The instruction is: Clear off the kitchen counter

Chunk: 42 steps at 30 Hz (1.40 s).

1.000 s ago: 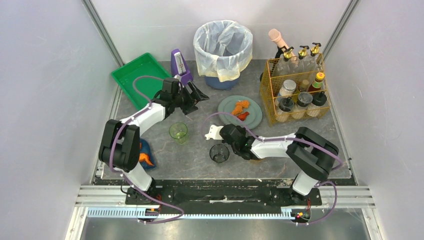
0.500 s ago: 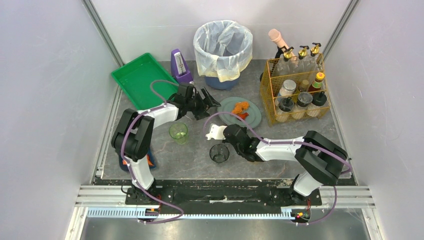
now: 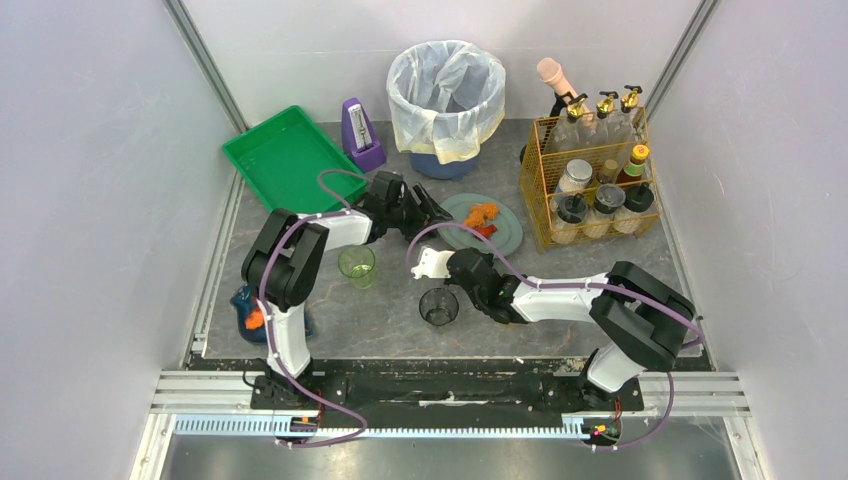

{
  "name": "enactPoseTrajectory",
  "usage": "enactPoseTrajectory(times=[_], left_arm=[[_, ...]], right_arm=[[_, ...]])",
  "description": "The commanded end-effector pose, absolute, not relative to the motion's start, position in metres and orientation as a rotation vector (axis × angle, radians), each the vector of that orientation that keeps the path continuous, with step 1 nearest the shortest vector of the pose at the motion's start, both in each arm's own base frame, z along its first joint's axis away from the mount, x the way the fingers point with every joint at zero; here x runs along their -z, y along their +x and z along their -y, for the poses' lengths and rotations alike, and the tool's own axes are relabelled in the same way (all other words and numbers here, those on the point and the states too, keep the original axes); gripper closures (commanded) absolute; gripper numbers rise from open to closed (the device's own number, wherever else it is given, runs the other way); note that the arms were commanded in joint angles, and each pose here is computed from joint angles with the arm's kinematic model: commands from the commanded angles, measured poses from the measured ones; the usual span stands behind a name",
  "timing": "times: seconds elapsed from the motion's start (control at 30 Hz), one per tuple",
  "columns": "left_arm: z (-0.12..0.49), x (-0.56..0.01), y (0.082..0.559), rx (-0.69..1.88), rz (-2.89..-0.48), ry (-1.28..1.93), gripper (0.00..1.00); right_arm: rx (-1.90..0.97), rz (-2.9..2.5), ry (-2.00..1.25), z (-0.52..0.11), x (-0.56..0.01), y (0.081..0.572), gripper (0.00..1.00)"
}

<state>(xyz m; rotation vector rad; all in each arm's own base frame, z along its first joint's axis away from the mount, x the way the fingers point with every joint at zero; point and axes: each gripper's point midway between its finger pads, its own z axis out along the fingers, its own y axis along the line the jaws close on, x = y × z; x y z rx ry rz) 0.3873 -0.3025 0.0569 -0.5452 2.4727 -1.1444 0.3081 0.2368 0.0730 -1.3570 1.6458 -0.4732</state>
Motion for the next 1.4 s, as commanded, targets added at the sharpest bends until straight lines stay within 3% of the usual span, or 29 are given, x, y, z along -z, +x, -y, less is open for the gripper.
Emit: enactPoseTrajectory(times=[0.0, 0.47, 0.63, 0.73, 0.83, 0.97, 1.07, 1.37], left_arm=[[0.323, -0.074, 0.403, 1.249, -2.396, -0.56, 0.25], [0.332, -0.075, 0.404, 1.347, -2.289, -0.587, 0.6], [0.331, -0.077, 0.402, 1.386, -2.238, -0.599, 0.85], [0.331, -0.083, 0.401, 1.421, -2.186, -0.593, 0.98], [0.329, -0.091, 0.399, 1.465, -2.129, -0.584, 0.98], [0.326, -0.108, 0.397, 1.547, -2.028, -0.588, 0.98], [0.321, -0.125, 0.397, 1.619, -1.94, -0.604, 0.98], [0.305, -0.163, 0.395, 1.623, -1.826, -0.58, 0.98]], right_arm=[[0.383, -1.594, -1.297, -0.257, -0.09, 0.307, 1.0], [0.378, -1.587, -1.308, -0.262, -0.088, 0.305, 1.0], [0.386, -1.587, -1.298, -0.261, -0.089, 0.305, 0.95], [0.382, -1.588, -1.277, -0.259, -0.093, 0.304, 0.82], [0.382, -1.591, -1.244, -0.258, -0.102, 0.304, 0.68], [0.349, -1.602, -1.188, -0.259, -0.121, 0.303, 0.4], [0.342, -1.608, -1.116, -0.256, -0.142, 0.303, 0.24], [0.285, -1.658, -0.837, -0.235, -0.203, 0.297, 0.02]])
